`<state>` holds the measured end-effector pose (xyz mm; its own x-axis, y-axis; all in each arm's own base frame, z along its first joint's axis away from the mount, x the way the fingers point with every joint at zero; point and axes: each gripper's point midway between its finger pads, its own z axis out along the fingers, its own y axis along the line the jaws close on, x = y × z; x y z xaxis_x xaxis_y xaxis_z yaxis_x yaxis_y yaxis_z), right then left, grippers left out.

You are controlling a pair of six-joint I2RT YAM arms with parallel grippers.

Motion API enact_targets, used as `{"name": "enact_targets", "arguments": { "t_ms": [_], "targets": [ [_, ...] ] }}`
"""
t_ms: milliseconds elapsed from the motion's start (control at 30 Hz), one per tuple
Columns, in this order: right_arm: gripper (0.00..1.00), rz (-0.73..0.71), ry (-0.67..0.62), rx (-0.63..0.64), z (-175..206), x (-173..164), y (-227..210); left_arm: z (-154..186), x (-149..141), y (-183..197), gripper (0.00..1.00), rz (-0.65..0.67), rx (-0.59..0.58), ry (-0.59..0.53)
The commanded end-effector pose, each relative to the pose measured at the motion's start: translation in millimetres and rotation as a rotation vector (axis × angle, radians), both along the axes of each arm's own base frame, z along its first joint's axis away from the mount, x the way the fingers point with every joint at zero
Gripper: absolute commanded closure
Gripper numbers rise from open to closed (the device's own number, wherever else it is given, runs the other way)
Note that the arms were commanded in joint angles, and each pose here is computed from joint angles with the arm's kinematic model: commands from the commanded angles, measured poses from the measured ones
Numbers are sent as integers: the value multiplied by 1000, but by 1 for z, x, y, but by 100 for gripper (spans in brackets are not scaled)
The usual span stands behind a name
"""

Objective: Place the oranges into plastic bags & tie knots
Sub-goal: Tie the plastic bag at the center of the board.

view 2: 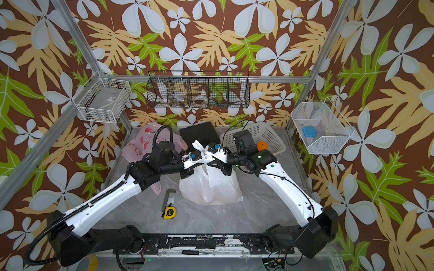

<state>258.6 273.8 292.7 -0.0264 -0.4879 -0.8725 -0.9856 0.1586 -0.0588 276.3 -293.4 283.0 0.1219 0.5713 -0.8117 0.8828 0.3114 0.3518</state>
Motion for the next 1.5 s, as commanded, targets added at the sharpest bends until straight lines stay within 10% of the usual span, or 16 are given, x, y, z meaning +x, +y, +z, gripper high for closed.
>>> {"name": "enact_targets", "arguments": {
  "t_ms": [0,167,400,600,1033,1400,1467],
  "targets": [
    [100,-18,-3,-5,-1,-1,-3,-8,7,11,100,53,103,-35],
    [97,-40,-2,22,1,-2,-8,-6,11,15,100,81,131,-59],
    [52,-15,23,80,5,-6,-2,-3,8,8,100,57,114,-49],
    [36,-21,27,175,24,-10,1,-6,9,8,100,65,121,-47],
    [37,-46,72,353,57,-13,6,-5,10,7,100,65,117,-46],
    [86,-54,69,323,47,-13,5,7,3,4,100,42,53,-44],
    [94,-49,56,307,46,-15,4,17,-7,1,61,8,-13,-26]
  ]
}}
